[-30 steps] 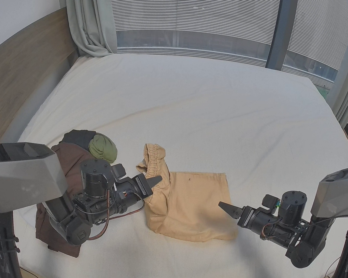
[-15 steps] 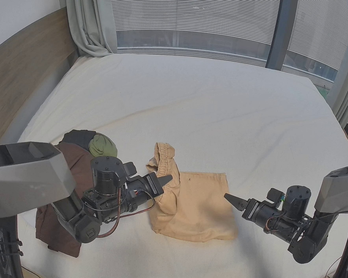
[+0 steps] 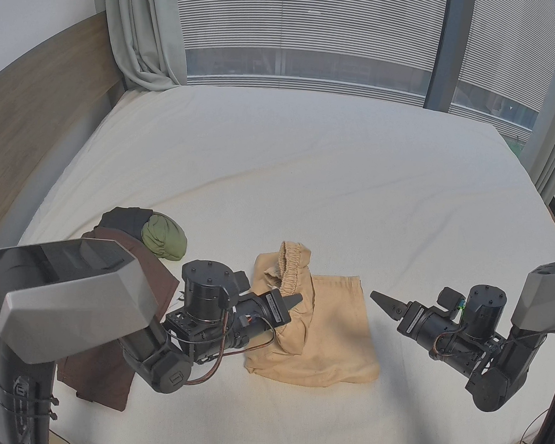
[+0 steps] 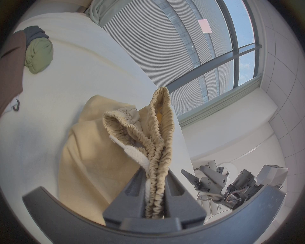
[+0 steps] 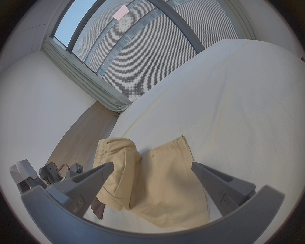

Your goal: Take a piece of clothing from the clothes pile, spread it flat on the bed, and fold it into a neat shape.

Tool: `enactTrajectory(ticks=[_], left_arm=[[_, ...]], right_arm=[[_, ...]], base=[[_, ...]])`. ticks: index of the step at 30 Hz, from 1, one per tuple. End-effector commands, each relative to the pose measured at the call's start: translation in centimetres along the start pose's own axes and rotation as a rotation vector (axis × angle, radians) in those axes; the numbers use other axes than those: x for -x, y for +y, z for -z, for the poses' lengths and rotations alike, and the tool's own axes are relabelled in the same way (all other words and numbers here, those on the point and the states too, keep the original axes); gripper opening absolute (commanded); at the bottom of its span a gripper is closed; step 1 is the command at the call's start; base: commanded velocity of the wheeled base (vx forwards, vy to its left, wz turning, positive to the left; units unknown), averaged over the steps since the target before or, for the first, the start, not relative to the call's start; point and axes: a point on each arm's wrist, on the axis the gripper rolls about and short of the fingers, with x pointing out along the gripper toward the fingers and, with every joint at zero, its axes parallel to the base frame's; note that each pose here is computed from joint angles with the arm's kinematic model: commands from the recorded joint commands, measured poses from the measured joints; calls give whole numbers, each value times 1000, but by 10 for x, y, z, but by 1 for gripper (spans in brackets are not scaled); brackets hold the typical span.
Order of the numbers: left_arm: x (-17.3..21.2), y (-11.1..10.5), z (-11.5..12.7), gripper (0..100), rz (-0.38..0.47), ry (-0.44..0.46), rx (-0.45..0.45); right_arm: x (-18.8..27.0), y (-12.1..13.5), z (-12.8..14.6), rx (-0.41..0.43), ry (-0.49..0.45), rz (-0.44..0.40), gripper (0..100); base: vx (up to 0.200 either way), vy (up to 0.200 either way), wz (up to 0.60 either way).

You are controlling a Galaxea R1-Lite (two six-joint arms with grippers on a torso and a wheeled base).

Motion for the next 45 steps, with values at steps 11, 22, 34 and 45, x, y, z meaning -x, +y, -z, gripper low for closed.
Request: enactTrajectory(ticks=[11, 22, 34, 45], left_arm=[[-28, -6, 24, 0, -5, 82, -6], [-42, -4, 39, 0, -10, 117, -12], [-45, 4, 40, 100, -22, 114, -13], [-49, 8, 36, 100, -66, 32, -28]], right_arm=[[1, 0, -5, -5, -19, -1, 100], [1, 2, -8, -15, -32, -9, 100], [2, 2, -9, -13, -35, -11, 100], [2, 2, -7, -13, -26, -10, 100]], base=[[0, 0, 0], [0, 0, 0], [0, 0, 0], [0, 0, 0]])
